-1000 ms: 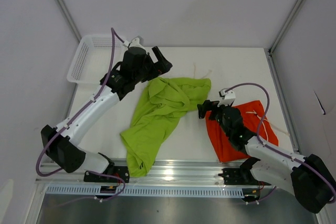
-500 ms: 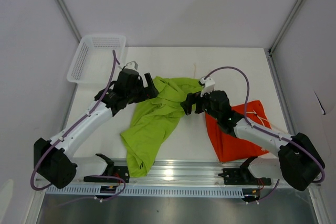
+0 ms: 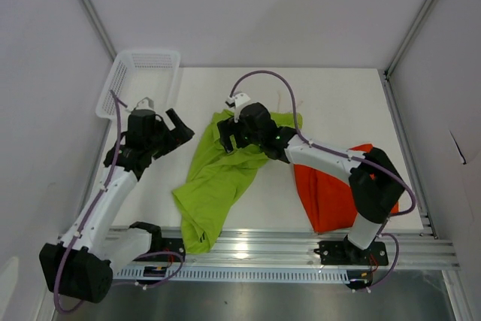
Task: Fold and stack the shorts
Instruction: Flatten the shorts out
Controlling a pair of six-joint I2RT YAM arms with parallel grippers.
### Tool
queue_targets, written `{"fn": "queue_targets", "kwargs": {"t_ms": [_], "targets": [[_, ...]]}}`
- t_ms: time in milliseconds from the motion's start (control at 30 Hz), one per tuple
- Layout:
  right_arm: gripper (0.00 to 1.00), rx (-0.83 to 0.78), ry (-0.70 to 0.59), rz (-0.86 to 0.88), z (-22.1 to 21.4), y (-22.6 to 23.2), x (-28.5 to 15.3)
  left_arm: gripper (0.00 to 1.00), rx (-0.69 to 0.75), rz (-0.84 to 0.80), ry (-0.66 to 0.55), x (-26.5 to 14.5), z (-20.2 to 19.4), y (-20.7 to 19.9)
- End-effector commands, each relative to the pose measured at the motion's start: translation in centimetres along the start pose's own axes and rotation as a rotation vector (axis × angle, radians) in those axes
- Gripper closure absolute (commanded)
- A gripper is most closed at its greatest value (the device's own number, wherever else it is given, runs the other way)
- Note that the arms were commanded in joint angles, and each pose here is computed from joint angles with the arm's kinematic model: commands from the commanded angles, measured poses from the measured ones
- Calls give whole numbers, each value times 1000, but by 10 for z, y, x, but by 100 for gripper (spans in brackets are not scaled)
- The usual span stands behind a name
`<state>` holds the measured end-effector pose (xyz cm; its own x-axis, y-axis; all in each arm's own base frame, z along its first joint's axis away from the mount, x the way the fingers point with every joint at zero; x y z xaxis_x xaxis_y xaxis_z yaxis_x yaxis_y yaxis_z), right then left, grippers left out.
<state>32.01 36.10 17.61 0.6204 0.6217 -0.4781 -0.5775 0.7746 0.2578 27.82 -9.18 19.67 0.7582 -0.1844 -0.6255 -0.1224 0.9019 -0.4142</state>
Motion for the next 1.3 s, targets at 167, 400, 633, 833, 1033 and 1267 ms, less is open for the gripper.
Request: {"fn": "queue_targets", "kwargs": {"t_ms": [167, 400, 633, 833, 1033, 1267], "targets": [[18, 90, 86, 4, -8, 22, 36, 1, -77, -18, -59, -26, 5, 29], [21, 209, 117, 9, -24, 29, 71, 1, -56, -3, -66, -33, 3, 33], [26, 269, 90, 4, -27, 29, 102, 1, -38, 0, -74, -37, 4, 34], [44, 314, -22, 0, -5, 31, 117, 1, -36, 8, -72, -37, 4, 36], [100, 282, -26, -71, 5, 24, 127, 1, -32, 19, -70, -36, 3, 39], [100, 236, -83, 23, 11, 41, 62, 1, -33, 29, -67, -35, 1, 41]]}}
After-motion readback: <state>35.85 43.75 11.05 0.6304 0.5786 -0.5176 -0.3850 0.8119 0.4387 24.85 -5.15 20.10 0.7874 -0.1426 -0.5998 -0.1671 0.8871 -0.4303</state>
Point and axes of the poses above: each gripper's point midway between its finger pads, its own x axis out along the fingers, its own y axis along the line the jaws close on, z = x × y, the point moved 2 cm from there along -x, back along the fingers, and after that the axes turned 7 degrees about x, right-handed, at the moved point
